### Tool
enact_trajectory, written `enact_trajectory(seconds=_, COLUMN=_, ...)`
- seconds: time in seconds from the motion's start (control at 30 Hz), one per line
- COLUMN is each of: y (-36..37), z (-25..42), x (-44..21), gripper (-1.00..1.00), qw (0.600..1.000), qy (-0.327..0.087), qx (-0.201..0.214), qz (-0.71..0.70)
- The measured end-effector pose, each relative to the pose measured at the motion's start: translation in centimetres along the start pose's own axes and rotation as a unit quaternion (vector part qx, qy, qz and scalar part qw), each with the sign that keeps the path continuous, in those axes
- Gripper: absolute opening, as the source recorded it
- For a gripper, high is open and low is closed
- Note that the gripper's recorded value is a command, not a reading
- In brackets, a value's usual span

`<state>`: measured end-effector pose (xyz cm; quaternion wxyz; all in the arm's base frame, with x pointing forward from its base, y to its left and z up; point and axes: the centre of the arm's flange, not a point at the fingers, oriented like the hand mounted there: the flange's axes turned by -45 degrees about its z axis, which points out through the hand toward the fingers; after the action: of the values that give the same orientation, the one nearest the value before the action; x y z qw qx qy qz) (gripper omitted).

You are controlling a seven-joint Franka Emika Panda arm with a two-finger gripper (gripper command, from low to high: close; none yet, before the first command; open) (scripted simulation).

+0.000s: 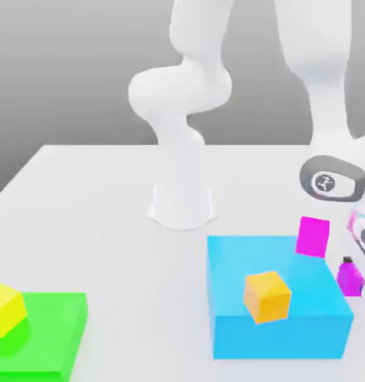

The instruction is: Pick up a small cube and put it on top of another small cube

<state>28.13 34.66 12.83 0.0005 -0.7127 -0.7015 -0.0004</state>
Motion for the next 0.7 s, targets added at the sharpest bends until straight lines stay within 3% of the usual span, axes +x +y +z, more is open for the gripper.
enact_trajectory(seconds=0.17, y=0.0, z=-0.1, x=0.0, gripper=-1.0, qw=1.0, qy=0.0, qx=0.0, qz=0.0)
enact_trajectory(seconds=0.37, y=1.0, z=-6.4, x=-0.6, gripper=-1.0, qw=1.0, qy=-0.004, qx=-0.003, qz=0.02)
enact_trajectory(seconds=0.5, y=8.1, z=-11.0, x=-6.5, gripper=-1.0, qw=0.983, qy=-0.02, qx=-0.016, qz=0.183)
enact_trajectory(seconds=0.7, y=15.5, z=-19.0, x=-18.7, gripper=-1.0, qw=0.899, qy=-0.01, qx=-0.009, qz=0.438)
